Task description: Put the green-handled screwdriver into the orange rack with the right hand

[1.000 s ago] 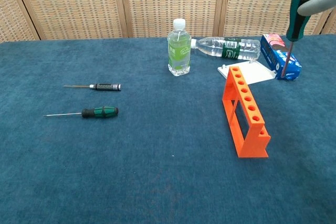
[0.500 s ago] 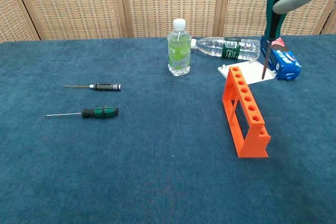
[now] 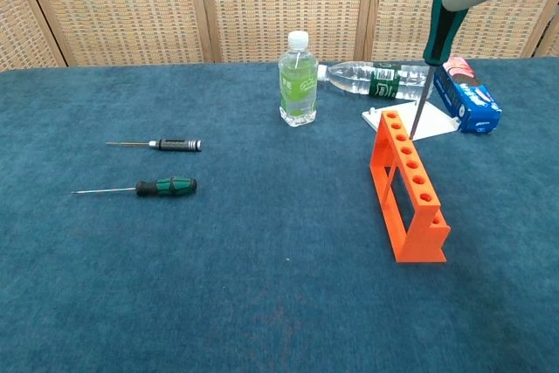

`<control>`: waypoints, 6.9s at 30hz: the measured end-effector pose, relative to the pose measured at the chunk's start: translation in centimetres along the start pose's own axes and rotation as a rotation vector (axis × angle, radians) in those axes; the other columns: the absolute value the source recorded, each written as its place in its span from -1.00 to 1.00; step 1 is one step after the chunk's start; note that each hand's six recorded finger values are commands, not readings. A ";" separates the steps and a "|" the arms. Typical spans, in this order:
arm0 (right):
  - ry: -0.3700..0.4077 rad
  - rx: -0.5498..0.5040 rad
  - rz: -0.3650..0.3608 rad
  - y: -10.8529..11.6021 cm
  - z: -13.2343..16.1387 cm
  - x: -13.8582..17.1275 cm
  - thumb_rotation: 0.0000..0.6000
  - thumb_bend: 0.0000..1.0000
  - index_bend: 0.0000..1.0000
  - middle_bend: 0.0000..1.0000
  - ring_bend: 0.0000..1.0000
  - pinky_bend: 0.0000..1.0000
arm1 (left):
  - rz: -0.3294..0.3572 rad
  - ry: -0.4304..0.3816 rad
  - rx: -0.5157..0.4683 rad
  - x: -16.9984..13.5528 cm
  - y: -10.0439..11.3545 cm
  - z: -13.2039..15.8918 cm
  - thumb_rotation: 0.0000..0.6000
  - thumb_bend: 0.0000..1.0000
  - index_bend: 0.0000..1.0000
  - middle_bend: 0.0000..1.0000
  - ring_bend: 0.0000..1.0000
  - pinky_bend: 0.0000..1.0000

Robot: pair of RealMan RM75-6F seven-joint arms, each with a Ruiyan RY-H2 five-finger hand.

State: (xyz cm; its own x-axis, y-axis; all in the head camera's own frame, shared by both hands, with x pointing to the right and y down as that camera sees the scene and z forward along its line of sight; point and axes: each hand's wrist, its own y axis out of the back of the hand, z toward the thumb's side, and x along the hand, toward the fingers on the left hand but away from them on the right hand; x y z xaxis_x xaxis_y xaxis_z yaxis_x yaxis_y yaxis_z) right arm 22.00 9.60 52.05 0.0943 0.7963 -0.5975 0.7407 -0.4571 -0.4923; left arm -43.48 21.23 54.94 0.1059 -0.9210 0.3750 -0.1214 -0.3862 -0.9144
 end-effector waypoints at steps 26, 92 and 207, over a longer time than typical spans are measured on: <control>-0.039 -0.113 0.001 -0.8 -1.1 0.2 1.00 -0.62 0.28 -1.00 -1.00 -1.00 | -0.003 -0.002 0.004 0.0 -0.2 0.1 1.00 -1.00 -1.00 -1.00 -1.00 -1.00; -0.067 -0.117 0.017 -2.5 -2.3 -1.9 1.00 -0.62 0.28 -1.00 -1.00 -1.00 | -0.022 -0.003 0.011 -0.1 -0.7 0.2 1.00 -1.00 -1.00 -1.00 -1.00 -1.00; -0.133 -0.143 0.148 -7.6 -7.6 -3.4 1.00 -0.64 -0.30 -1.00 -1.00 -1.00 | -0.041 -0.010 0.006 -0.1 -1.2 0.3 1.00 -1.00 -1.00 -1.00 -1.00 -1.00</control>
State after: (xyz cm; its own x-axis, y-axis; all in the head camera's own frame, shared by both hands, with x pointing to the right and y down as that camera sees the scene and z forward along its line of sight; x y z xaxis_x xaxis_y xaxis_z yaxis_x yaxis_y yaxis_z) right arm 21.10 13.40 62.68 0.1273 0.6609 -0.7396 0.8126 -0.4971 -0.3043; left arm -43.06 21.78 55.95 0.1210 -0.9037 0.4106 -0.1108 -0.4234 -0.8992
